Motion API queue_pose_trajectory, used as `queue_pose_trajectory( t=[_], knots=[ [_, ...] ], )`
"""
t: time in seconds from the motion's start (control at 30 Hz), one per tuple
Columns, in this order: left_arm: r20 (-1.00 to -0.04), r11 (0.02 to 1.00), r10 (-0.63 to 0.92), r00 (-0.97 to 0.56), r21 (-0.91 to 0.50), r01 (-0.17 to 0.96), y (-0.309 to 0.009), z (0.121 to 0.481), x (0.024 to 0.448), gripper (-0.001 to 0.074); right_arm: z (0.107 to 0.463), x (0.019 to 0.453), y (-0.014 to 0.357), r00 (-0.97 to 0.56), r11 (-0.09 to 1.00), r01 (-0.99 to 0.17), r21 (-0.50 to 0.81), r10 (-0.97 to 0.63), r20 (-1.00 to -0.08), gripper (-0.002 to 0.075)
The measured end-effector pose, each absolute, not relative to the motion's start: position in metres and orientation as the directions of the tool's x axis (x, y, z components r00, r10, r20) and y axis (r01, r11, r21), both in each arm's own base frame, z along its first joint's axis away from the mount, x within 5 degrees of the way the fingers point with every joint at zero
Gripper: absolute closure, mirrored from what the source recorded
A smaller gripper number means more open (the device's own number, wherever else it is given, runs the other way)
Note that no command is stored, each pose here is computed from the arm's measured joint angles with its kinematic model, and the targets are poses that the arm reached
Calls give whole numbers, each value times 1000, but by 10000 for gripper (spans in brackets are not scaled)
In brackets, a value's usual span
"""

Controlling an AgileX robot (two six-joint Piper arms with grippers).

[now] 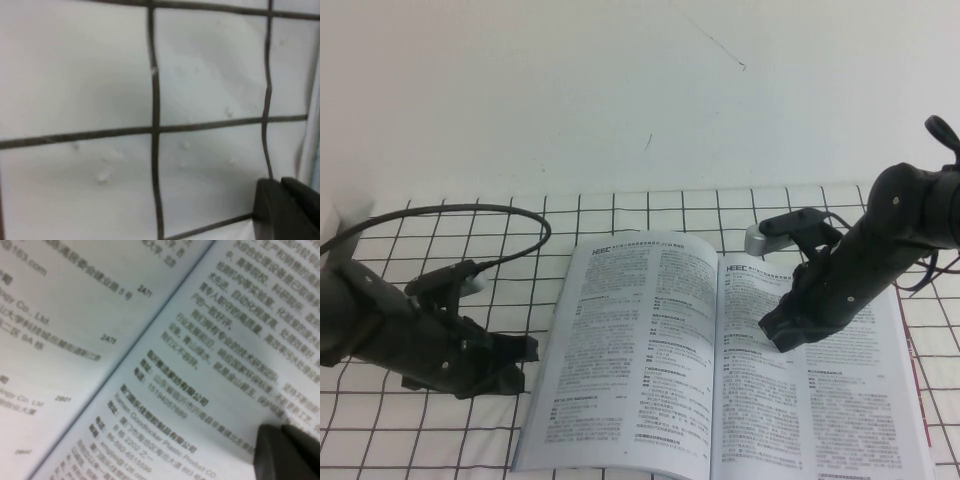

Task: Close book
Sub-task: 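Close the open booklet and leave it lying on the table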

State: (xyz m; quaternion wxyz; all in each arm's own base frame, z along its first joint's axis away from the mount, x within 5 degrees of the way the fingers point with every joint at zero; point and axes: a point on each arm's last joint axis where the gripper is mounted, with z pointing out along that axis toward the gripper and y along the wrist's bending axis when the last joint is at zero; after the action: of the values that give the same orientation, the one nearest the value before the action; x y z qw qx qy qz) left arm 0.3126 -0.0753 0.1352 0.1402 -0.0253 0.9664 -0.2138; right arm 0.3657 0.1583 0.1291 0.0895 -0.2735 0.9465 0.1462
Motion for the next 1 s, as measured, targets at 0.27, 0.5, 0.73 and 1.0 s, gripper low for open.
queue_pose_trajectory(
  t=[0.27,0.5,0.73,1.0],
  knots=[
    [-317,904,-27,-948,-412,112,-103,131,312,738,129,366,158,-836,809,-541,229,-488,-251,727],
    [-360,892,3,-933,-421,166,-119,138,312,738,129,366,158,-837,810,-539,229,-486,-250,727],
    [-420,850,13,-907,-473,231,-137,169,318,738,129,366,159,-838,811,-538,231,-485,-251,727],
    [-524,783,-11,-852,-534,318,-148,227,314,738,131,367,158,-846,821,-524,227,-468,-257,727]
  ],
)
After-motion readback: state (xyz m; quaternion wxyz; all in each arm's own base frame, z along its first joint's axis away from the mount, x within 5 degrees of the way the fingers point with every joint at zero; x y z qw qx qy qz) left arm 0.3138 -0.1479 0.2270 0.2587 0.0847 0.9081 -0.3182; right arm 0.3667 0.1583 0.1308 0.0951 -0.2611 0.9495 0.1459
